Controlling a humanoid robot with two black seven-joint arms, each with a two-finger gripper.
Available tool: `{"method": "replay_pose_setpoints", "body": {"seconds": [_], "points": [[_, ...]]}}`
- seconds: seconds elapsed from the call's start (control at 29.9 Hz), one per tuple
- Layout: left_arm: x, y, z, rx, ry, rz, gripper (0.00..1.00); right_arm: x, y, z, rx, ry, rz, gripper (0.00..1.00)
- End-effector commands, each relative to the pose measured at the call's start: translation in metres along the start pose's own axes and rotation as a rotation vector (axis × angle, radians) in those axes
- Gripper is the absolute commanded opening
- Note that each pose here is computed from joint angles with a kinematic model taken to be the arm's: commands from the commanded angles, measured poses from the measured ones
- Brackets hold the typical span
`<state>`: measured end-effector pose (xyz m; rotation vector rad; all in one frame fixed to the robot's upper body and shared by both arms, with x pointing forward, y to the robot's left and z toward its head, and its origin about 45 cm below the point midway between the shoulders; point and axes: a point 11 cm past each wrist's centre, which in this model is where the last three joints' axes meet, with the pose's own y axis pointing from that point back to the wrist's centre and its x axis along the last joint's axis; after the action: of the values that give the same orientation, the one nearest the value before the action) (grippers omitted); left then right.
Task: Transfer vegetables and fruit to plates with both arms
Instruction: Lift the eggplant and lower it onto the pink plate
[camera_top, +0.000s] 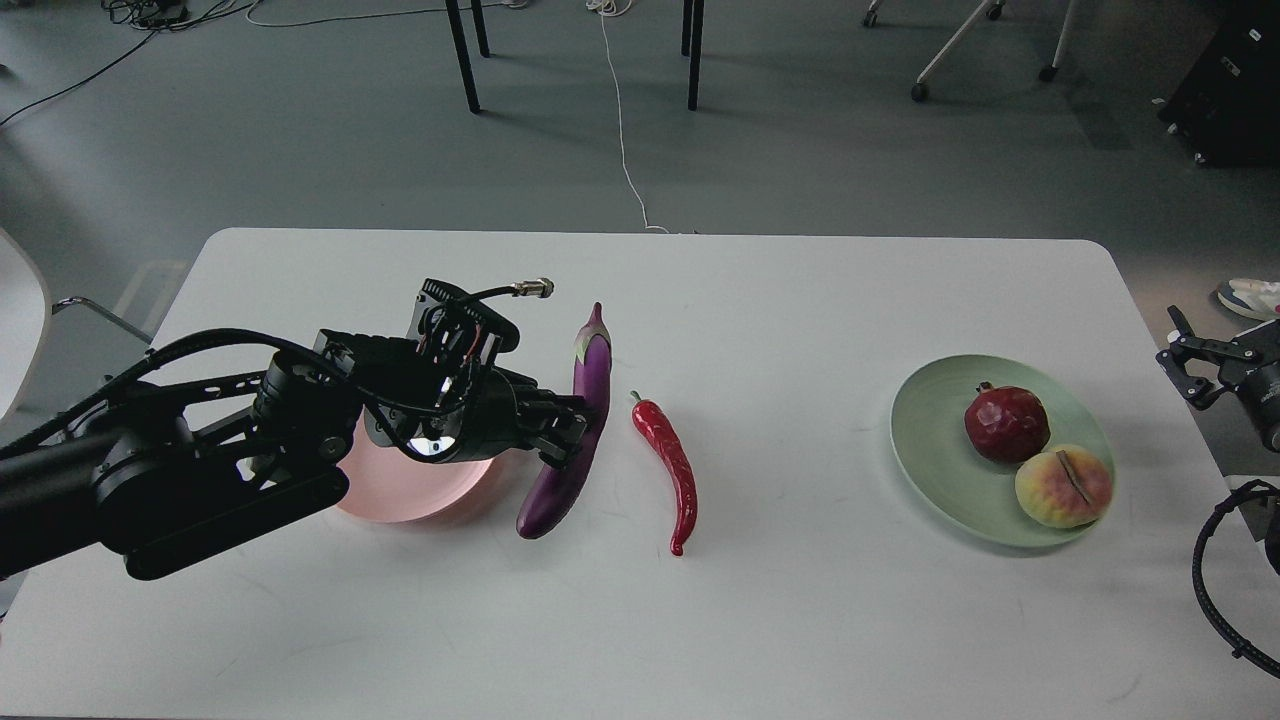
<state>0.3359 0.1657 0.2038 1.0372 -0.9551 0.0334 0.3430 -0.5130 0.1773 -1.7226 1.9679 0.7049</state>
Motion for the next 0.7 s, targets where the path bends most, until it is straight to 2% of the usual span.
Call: {"method": "replay_pose_setpoints", "body": {"seconds": [0.0,0.27,0.54,0.67], "points": [[0.004,0.031,-0.017,0.034,0.018,0.027,0.09,0.0,0.0,-0.001,0.002,0.002,0.0,0.99],[-0.024,0.076,-0.073,0.191,0.058,-0.03,0.1,-0.001,0.0,0.001,0.0,-0.002,-0.002,0.99],[-0.052,0.074,-0.091,0.239,0.111,-0.086,0.15,-0.004,-0.002,0.006,-0.007,-0.012,-0.009,0.99],[-0.061,0.073,-0.1,0.268,0.129,-0.104,0.26,-0.003,-0.002,0.004,-0.005,-0.009,-0.007,0.99]]}}
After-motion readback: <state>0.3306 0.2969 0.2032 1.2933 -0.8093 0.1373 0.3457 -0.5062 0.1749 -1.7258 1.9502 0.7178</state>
